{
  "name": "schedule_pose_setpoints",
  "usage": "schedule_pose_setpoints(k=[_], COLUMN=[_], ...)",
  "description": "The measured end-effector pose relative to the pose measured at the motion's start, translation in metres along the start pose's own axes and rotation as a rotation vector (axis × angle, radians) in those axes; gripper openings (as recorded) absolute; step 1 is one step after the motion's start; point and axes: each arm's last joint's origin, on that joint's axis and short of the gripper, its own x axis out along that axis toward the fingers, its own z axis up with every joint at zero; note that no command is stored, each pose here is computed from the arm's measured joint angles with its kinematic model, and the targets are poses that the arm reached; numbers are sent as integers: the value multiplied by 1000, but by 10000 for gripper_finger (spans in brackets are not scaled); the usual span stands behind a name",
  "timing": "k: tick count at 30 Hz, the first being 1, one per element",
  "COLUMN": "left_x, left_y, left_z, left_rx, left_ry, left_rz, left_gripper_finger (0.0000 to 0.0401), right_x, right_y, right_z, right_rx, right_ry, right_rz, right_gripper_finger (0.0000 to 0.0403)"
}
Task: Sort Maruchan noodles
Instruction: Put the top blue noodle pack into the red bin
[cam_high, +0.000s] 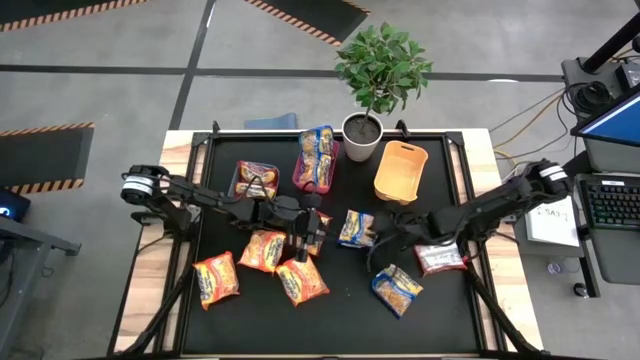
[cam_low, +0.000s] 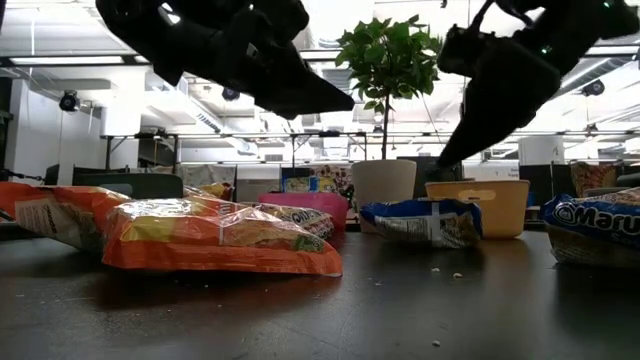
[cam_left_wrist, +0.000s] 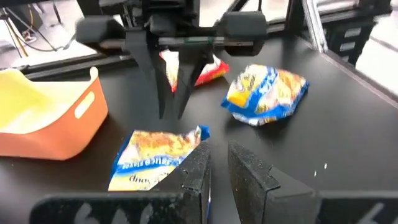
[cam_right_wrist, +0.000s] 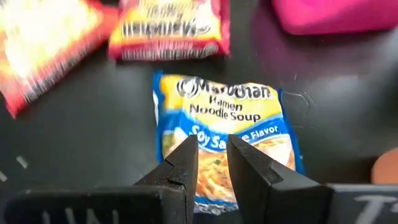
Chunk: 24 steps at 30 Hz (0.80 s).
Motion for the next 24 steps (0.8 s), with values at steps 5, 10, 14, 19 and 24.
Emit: schedule_pose_setpoints(k=[5,10,14,19,24], left_x=[8,21,35,55,65], left_y=[-3,-4,-3,-3,-3], left_z=[-7,-19,-23,-33,-44], left_rx=[-21,-49,-55,-63,-67], left_ry=[5,-2,-17,20,54], left_rz=[-9,-8,-6,-10,-11], left_gripper_finger=[38,38,38,38,38], right_x=[-11,-16,-13,-6,-2], right_y=[-12,-21,-24,-28,-28], right_z=[-12,-25,-35,-45,-48], right_rx=[244,495,583,665,707], right_ry=[-41,-34,-11,-6,1], right_rz=[24,27,6,-64,-92], right_gripper_finger=[94,143,187,230,253])
